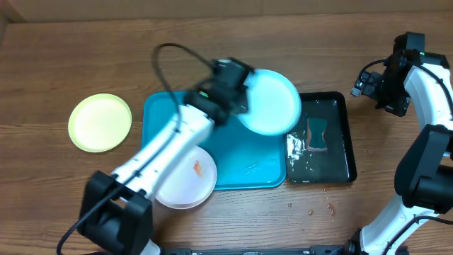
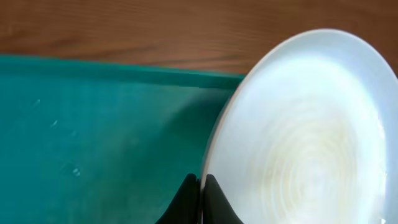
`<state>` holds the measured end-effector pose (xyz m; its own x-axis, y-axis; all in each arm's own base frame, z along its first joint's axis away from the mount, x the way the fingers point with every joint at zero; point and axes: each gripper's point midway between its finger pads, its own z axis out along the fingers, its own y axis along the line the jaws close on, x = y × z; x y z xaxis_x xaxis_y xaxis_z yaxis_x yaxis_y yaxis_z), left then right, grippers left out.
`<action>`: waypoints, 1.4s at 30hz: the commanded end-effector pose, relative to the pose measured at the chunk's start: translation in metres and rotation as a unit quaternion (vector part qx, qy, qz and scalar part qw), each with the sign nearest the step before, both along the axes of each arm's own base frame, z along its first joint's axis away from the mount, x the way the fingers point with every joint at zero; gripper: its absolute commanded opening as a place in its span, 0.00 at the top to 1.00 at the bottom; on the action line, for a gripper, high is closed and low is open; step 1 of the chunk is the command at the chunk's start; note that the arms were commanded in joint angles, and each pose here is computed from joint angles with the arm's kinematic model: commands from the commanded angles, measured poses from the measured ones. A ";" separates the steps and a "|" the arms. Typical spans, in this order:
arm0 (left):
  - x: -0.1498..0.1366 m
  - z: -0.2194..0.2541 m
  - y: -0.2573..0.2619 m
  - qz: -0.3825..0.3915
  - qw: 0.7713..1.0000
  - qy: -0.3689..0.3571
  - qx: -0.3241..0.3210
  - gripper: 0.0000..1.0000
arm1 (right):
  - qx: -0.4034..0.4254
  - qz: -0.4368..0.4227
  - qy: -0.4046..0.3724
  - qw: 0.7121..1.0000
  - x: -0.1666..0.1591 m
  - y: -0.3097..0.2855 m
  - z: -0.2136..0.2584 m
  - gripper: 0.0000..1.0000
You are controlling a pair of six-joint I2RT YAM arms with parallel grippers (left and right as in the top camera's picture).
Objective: Clean dirty plates on tray and stack at the side
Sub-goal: 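Carry the light-blue plate left and set it onto the yellow plate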
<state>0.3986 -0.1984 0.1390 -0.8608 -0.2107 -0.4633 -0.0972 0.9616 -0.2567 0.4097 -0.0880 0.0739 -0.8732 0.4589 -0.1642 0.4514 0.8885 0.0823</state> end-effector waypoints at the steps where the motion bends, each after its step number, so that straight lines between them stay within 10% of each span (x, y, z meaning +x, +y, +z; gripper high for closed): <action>1: 0.012 0.013 0.040 0.065 0.990 0.049 -0.116 0.96 | -0.004 -0.004 -0.021 1.000 0.005 -0.003 0.015 0.00; 19: -0.075 -0.019 0.380 0.448 0.879 0.151 -0.058 0.95 | -0.004 -0.004 -0.021 1.000 0.005 -0.003 0.014 0.00; 37: -0.100 -0.036 0.430 0.515 0.845 0.140 0.011 0.96 | -0.004 -0.004 -0.021 1.000 0.005 -0.003 0.014 0.00; 38: -0.100 -0.036 0.430 0.515 0.845 0.140 0.010 0.94 | -0.004 -0.004 -0.021 1.000 0.005 -0.003 0.015 0.00; 42: -0.098 -0.036 0.428 0.512 0.847 0.140 0.004 0.27 | -0.004 -0.004 -0.021 1.000 0.005 -0.003 0.015 0.00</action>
<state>0.3005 0.2291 0.0981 -0.3014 -0.9167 -0.2622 -0.9406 0.3310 -0.0758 0.4097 -0.0879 0.0739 -0.8731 0.4592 -0.1638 0.4518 0.8883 0.0823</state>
